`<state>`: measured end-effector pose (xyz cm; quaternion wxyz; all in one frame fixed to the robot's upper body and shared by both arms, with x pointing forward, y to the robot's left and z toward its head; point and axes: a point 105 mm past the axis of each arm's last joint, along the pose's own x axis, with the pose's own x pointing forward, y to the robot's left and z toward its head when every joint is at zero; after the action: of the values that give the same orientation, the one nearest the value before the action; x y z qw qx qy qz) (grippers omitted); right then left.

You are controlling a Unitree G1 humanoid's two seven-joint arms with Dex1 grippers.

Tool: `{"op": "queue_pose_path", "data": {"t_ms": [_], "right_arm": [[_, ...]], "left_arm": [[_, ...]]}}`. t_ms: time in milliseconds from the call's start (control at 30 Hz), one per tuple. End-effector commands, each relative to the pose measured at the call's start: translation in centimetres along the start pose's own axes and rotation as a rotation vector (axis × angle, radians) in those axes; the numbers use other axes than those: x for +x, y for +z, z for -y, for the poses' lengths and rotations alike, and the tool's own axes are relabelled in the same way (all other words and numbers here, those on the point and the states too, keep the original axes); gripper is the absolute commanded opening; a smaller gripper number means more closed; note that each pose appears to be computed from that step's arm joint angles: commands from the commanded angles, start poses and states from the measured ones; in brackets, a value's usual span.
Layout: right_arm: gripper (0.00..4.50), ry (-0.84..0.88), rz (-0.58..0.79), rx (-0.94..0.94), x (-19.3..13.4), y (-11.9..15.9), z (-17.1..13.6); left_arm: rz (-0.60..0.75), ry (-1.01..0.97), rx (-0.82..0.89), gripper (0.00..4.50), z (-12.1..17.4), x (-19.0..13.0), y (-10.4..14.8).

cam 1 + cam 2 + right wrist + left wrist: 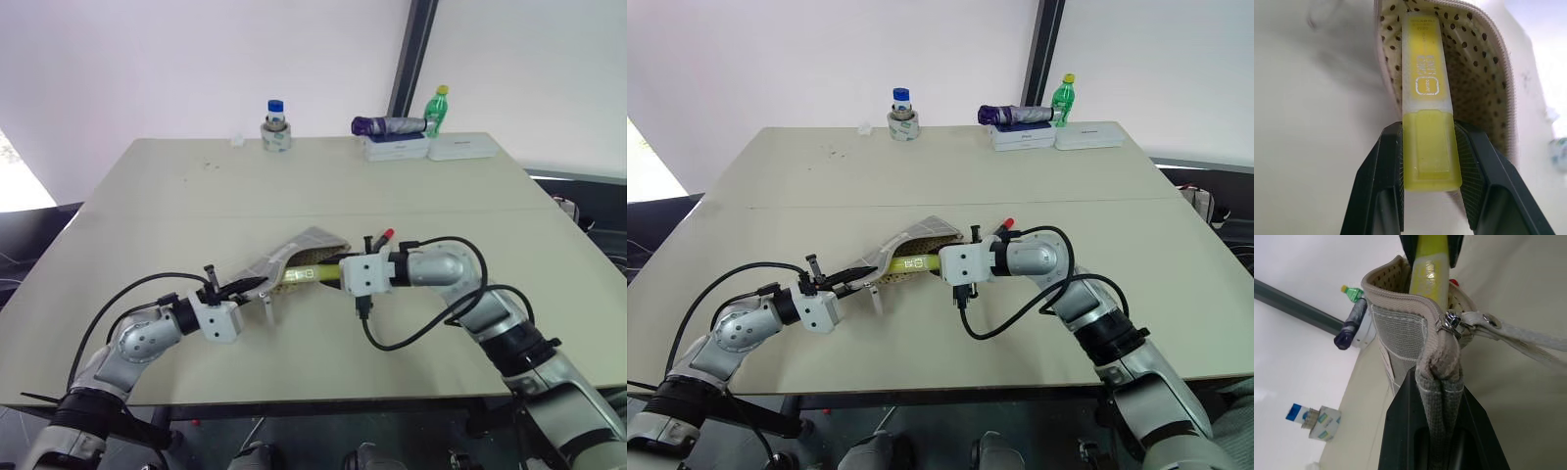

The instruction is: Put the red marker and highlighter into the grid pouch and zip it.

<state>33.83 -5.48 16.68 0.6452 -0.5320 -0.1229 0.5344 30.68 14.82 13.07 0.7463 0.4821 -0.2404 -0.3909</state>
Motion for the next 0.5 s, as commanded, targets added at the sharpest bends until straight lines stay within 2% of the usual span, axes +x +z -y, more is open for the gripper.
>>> {"op": "queue_pose_path", "data": {"t_ms": [33, 233, 367, 500], "right_arm": [[0.89, -0.018, -0.003, -0.064, 1.7, 0.4, 0.4], [0.89, -0.063, -0.070, -0.067, 0.9, -1.0, 1.8], [0.89, -0.050, 0.043, -0.092, 1.9, 1.1, 1.1], [0.89, -0.059, 0.082, -0.059, 2.4, 2.0, 1.4]], "left_arm": [[0.134, 0.032, 0.056, 0.00, -1.1, 1.0, 3.0], [0.110, 0.050, 0.053, 0.00, -1.5, 0.6, 2.6], [0.127, 0.079, 0.038, 0.00, -1.7, 0.9, 3.0], [0.132, 0.091, 0.035, 0.00, -2.0, 1.1, 3.1]]}}
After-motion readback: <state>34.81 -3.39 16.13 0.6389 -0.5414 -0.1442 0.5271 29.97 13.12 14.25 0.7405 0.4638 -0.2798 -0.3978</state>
